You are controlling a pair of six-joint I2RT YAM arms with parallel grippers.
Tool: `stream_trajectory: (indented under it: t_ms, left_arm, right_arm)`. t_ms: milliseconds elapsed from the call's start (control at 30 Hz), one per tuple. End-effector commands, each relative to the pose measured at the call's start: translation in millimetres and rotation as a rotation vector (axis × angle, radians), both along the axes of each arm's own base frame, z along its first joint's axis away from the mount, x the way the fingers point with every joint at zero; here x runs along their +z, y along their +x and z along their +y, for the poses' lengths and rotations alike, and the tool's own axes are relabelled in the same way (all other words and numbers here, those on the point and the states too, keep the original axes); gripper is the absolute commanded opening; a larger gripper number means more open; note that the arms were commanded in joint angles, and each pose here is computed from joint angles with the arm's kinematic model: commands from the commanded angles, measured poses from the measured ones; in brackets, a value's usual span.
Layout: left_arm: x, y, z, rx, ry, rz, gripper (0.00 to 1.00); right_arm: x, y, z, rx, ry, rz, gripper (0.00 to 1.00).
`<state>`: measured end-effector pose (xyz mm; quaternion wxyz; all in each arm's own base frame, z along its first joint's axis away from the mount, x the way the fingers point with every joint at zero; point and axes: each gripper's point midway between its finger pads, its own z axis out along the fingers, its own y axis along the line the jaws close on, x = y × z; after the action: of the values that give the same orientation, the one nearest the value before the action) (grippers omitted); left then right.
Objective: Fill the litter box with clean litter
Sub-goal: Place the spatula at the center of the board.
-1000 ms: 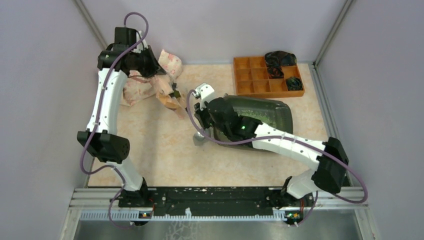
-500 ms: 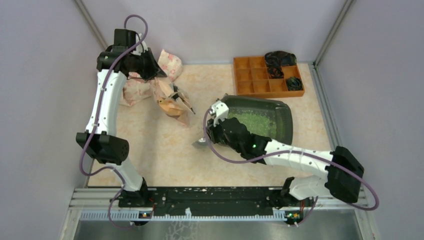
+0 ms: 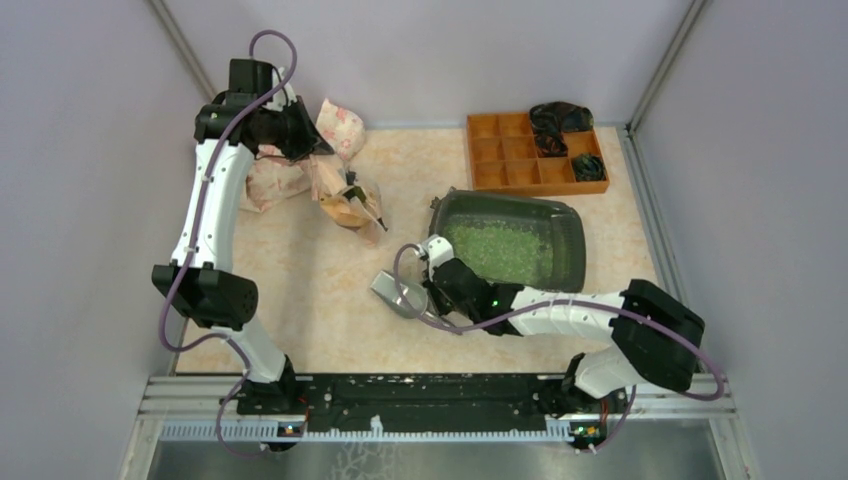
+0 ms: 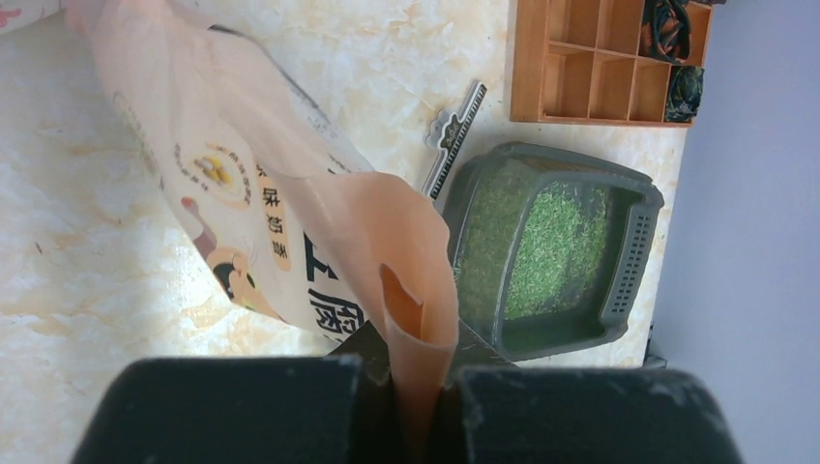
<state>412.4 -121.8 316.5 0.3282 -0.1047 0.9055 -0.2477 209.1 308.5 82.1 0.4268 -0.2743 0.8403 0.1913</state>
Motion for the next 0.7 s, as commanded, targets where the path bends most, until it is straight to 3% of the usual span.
stream_trajectory:
  t_ms: [0, 67, 367, 667]
  left_arm:
    - [46, -6, -2, -0.013, -0.029, -0.154, 0.0]
    - [46, -6, -2, -0.012, -0.028, -0.153, 0.0]
    - [49, -9, -3, -0.015, -0.037, -0.157, 0.0]
    - [53, -12, -4, -0.02, -0.045, -0.162, 0.0]
  right_arm:
    - [41, 6, 23, 0.004, 0.106, -0.034, 0.0]
    - [61, 8, 27, 0.014, 0.117, -0.054, 0.02]
    - [150, 36, 61, 0.086, 0.141, -0.206, 0.54]
    - [169, 82, 89, 0.149, 0.188, -0.2, 0.56]
